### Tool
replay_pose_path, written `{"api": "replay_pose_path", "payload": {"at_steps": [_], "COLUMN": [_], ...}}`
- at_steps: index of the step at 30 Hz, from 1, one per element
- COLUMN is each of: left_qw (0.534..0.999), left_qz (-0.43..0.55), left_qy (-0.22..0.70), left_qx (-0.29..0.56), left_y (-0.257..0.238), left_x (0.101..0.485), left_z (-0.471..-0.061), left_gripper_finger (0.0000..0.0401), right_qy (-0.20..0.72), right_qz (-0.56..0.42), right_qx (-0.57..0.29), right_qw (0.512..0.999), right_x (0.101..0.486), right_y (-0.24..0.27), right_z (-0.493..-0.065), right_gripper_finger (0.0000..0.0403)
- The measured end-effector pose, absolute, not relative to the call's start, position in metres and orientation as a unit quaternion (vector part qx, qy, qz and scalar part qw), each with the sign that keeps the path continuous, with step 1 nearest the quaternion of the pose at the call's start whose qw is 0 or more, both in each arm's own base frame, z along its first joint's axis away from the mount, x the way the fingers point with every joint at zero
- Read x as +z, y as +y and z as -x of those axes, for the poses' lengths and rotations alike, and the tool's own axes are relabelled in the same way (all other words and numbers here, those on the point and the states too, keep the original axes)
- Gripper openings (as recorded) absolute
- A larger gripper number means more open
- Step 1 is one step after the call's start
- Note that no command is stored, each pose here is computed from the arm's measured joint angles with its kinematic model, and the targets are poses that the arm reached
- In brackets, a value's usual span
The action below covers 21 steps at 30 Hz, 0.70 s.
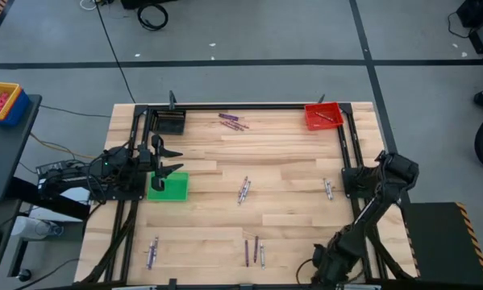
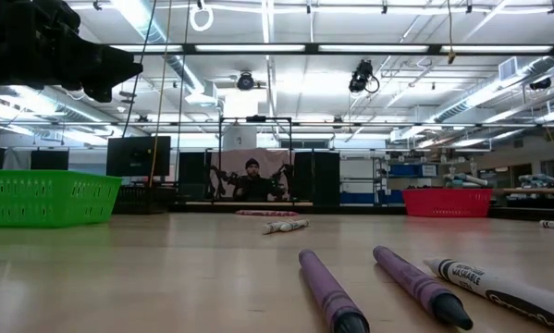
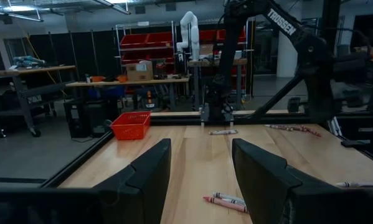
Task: Sort crayons
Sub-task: Put the pink crayon into the red bin
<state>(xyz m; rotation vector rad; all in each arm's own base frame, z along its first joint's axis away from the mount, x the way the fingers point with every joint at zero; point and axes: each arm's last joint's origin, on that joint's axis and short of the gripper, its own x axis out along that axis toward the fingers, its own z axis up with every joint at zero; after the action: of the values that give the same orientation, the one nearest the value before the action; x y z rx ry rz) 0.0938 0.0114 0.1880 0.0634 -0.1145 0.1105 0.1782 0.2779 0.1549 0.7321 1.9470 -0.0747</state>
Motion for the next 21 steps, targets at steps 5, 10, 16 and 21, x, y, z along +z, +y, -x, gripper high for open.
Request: {"api": "replay_pose_path", "payload": {"at_steps": [5, 10, 16, 21], "left_qw": [0.996, 0.996, 0.996, 0.996], "left_qz": [-0.032, -0.032, -0.032, -0.032], "left_qy": [-0.057, -0.057, -0.057, -0.057], "left_qx": [0.055, 0.055, 0.055, 0.055], "left_y": [0.011, 0.011, 0.011, 0.011], "left_x": [0.188, 0.188, 0.188, 0.188], "left_z": [-0.094, -0.094, -0.094, -0.094], "left_gripper_finger": [0.0183, 0.0183, 0.0183, 0.0183], "right_qy": [0.737, 0.689, 0.718, 0.717], "right_qz": [-0.275, -0.174, -0.125, -0.111], "right_qx": [-0.007, 0.030, -0.010, 0.012], "right_qw": [0.617, 0.703, 0.684, 0.688], "right_x": [0.191, 0.193, 0.181, 0.170], "right_y": [0.282, 0.298, 0.296, 0.294], "right_z": [-0.198, -0.175, -0.147, -0.144], "right_gripper_finger": [0.0120, 0.0121, 0.0139, 0.0154]}}
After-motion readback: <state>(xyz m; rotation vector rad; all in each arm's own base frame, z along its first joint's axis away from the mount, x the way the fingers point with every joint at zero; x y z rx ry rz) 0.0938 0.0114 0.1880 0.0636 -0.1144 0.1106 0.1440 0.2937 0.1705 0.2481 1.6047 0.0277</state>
